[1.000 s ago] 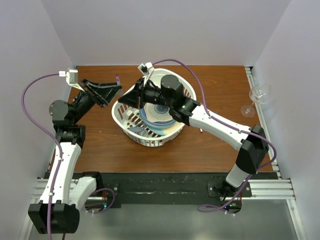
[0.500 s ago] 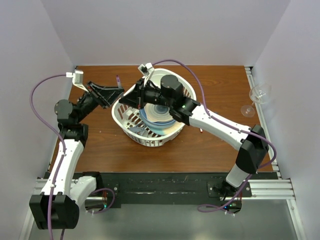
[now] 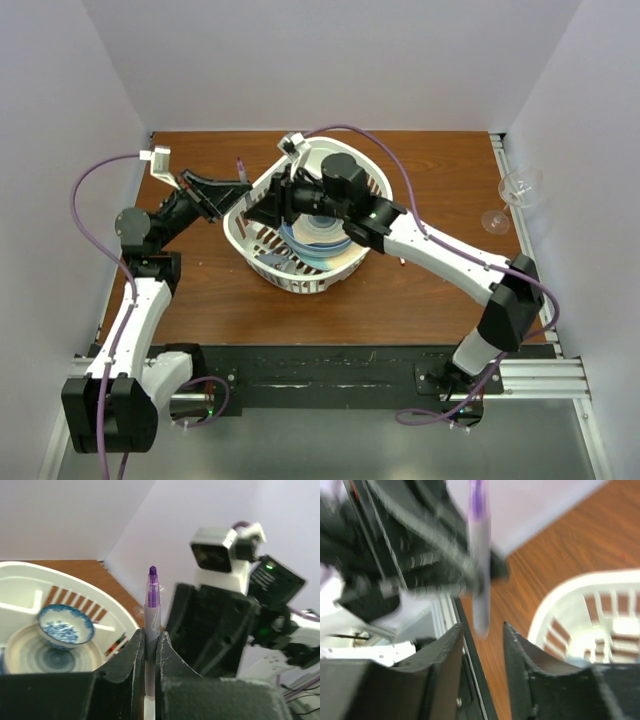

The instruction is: Insert the pens into the pen caps

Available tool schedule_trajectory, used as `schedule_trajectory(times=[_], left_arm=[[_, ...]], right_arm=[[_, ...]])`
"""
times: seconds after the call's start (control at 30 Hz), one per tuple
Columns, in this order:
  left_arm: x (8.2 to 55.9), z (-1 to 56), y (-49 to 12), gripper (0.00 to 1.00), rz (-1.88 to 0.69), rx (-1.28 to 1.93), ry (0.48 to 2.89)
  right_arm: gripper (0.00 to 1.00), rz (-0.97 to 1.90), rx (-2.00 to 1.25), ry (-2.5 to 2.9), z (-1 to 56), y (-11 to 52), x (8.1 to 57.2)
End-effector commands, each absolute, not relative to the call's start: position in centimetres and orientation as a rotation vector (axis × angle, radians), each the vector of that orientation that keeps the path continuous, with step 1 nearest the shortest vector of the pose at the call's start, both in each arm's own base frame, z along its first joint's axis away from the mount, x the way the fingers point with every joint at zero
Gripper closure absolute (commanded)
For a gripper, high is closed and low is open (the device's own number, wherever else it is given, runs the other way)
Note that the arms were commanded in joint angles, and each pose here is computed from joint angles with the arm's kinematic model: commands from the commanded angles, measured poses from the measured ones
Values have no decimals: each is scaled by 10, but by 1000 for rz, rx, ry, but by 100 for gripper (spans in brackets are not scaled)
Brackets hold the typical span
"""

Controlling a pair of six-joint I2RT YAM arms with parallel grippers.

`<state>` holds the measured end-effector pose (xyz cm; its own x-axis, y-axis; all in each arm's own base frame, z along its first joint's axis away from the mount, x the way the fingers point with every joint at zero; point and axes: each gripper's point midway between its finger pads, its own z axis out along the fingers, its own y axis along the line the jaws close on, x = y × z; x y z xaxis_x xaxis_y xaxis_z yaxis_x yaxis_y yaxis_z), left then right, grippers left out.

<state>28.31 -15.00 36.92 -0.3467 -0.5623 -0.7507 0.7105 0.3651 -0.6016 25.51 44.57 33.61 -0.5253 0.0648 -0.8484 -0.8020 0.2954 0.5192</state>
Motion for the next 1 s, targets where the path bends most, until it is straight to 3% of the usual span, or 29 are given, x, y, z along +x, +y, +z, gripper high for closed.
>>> schedule_trajectory(times=[0.0,0.1,0.37,0.6,0.9,0.97], left_arm=[[303,360,-149,100,-1153,275,1591],[313,361,-130,100,-921,283,1639],[301,339,-118,100,-790,290,1600],[294,333,-104,100,-645,273,1546],[288,315,-91,100,-426,238,1588],[291,318,-84,100,-393,197,1599]], right_arm=[[55,1146,-657,1872,329,384,231],[52,888,-546,1943,329,333,249],[52,271,-271,2091,328,184,331],[55,122,-167,2187,298,106,401],[51,22,-85,2479,201,63,462],[53,-3,59,2526,179,53,471]])
